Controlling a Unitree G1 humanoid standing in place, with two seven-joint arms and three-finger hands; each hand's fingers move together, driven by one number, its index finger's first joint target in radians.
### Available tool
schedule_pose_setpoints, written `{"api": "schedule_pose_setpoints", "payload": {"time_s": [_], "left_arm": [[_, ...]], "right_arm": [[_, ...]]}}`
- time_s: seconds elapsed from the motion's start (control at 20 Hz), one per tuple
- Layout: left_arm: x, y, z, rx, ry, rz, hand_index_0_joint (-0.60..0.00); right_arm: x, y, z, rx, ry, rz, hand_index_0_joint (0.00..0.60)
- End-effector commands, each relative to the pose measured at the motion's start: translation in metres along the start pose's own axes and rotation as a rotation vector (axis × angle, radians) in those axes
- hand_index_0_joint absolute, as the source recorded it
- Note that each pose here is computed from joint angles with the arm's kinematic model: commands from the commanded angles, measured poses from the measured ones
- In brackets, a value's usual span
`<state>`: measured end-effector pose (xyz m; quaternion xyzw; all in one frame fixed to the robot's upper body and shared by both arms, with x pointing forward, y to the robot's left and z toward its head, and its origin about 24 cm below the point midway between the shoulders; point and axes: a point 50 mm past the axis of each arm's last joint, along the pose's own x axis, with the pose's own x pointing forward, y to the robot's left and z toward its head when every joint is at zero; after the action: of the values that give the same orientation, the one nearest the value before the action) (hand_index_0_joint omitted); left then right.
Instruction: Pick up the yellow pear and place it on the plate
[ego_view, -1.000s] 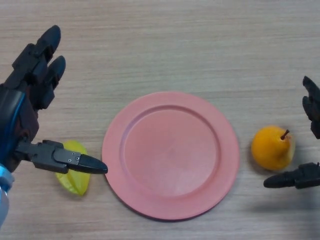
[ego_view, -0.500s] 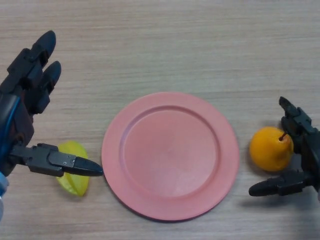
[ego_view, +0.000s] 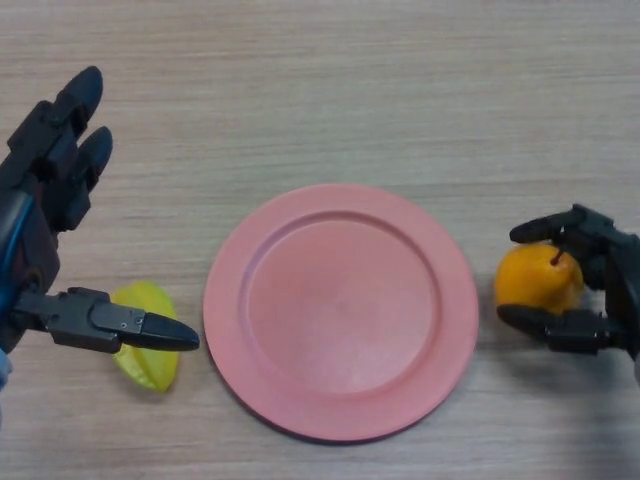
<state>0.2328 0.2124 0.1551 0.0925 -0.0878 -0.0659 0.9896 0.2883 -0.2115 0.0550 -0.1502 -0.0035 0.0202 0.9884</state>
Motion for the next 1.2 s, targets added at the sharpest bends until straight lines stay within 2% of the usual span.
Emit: {"api": "schedule_pose_setpoints", "payload": {"time_s": [0.05, 0.15, 0.4, 0.5, 0.6, 0.7, 0.9, 1.0, 1.05, 1.15, 1.2], "left_arm": [[-0.003, 0.012, 0.032, 0.11, -0.196, 0.026, 0.0], [-0.002, 0.012, 0.034, 0.108, -0.211, 0.032, 0.0], [-0.003, 0.012, 0.036, 0.088, -0.226, 0.044, 0.0], [-0.004, 0.012, 0.035, 0.084, -0.219, 0.046, 0.0], [-0.005, 0.013, 0.035, 0.091, -0.223, 0.048, 0.0], [-0.005, 0.013, 0.032, 0.1, -0.224, 0.059, 0.0], [-0.006, 0.012, 0.032, 0.105, -0.224, 0.059, 0.0], [-0.006, 0.012, 0.03, 0.107, -0.223, 0.061, 0.0], [-0.006, 0.012, 0.03, 0.11, -0.22, 0.061, 0.0], [-0.006, 0.011, 0.03, 0.116, -0.218, 0.061, 0.0], [-0.005, 0.011, 0.031, 0.118, -0.219, 0.061, 0.0]], "right_arm": [[0.002, -0.022, 0.047, 0.058, -0.221, -0.071, 0.6], [0.0, -0.011, 0.065, 0.101, -0.247, -0.036, 0.6], [-0.003, 0.039, 0.1, 0.101, -0.366, 0.079, 0.6], [-0.003, 0.057, 0.101, 0.098, -0.384, 0.101, 0.6], [-0.003, 0.076, 0.095, 0.039, -0.388, 0.089, 0.6], [-0.003, 0.093, 0.083, 0.0, -0.362, 0.092, 0.6], [-0.009, 0.107, 0.06, -0.025, -0.311, 0.128, 0.6], [-0.016, 0.111, 0.051, -0.021, -0.213, 0.195, 0.6], [-0.017, 0.111, 0.052, -0.026, -0.209, 0.209, 0.6], [-0.018, 0.112, 0.054, -0.038, -0.218, 0.225, 0.404], [-0.019, 0.112, 0.057, -0.043, -0.232, 0.234, 0.254]]}}
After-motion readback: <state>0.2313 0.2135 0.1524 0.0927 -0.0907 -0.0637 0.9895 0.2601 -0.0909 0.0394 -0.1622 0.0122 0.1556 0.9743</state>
